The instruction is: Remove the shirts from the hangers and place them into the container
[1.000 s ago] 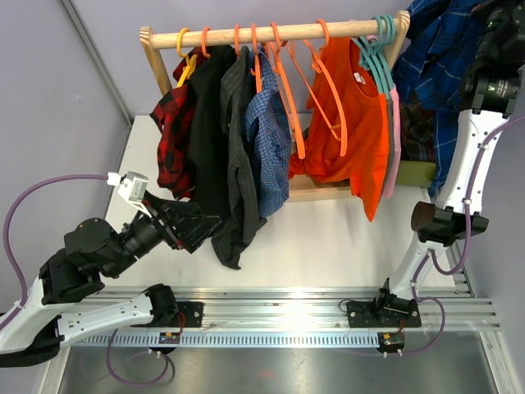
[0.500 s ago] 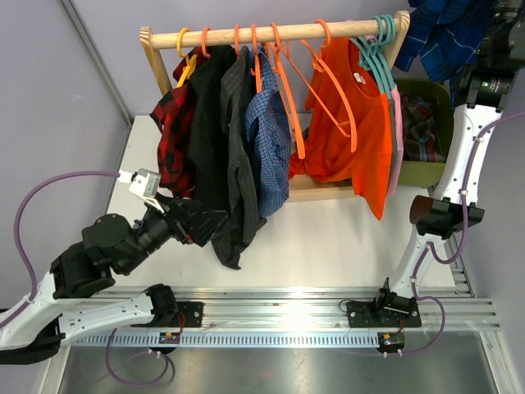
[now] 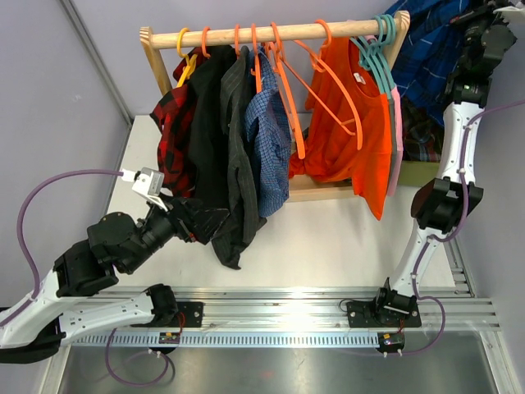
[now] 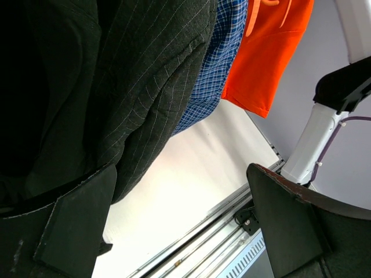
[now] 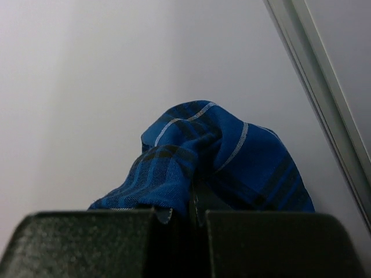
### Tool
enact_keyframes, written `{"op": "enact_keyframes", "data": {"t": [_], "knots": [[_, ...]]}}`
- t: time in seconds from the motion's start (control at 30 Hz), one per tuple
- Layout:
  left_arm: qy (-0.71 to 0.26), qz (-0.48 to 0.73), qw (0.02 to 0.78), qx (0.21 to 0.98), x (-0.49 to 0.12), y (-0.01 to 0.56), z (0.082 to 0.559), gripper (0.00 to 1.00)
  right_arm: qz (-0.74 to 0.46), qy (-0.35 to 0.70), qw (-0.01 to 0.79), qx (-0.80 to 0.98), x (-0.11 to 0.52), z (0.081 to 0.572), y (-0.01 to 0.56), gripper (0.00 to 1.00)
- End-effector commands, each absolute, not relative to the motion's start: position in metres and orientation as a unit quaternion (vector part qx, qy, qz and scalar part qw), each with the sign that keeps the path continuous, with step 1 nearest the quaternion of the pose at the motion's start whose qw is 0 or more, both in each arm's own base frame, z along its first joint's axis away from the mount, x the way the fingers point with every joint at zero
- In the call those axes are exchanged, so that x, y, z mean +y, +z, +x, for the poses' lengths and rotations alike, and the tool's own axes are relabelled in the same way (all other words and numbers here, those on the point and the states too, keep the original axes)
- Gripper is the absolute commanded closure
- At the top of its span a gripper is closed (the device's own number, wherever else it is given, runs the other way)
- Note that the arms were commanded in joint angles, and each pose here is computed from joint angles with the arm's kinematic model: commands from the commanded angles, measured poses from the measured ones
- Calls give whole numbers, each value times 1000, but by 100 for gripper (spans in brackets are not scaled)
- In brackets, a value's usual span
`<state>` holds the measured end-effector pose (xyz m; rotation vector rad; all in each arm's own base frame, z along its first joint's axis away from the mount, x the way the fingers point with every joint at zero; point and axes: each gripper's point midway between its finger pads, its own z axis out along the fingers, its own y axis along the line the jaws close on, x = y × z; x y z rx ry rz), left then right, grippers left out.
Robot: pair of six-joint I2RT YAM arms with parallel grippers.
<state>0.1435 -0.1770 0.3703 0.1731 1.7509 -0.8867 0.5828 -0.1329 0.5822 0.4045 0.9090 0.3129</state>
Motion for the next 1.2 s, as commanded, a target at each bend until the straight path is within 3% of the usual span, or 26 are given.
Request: {"op": "enact_keyframes", "data": {"t": [0.0, 0.2, 0.63, 0.97, 1.17], "knots": [[-384, 54, 572, 723, -172, 388, 147, 1, 167, 196, 895, 365, -131, 544, 641, 100], [-387, 52, 574, 720, -172, 388, 147, 1, 74, 245, 933, 254, -89, 462, 729, 100], [-399, 42, 577, 712, -168, 388, 145, 1, -38, 285, 937, 201, -29, 358, 785, 100], [-399, 37, 573, 715, -165, 384, 144, 1, -18, 280, 930, 239, -38, 389, 765, 100], [-404, 33, 569, 716, -163, 380, 142, 1, 73, 218, 917, 328, -83, 468, 694, 100]]}}
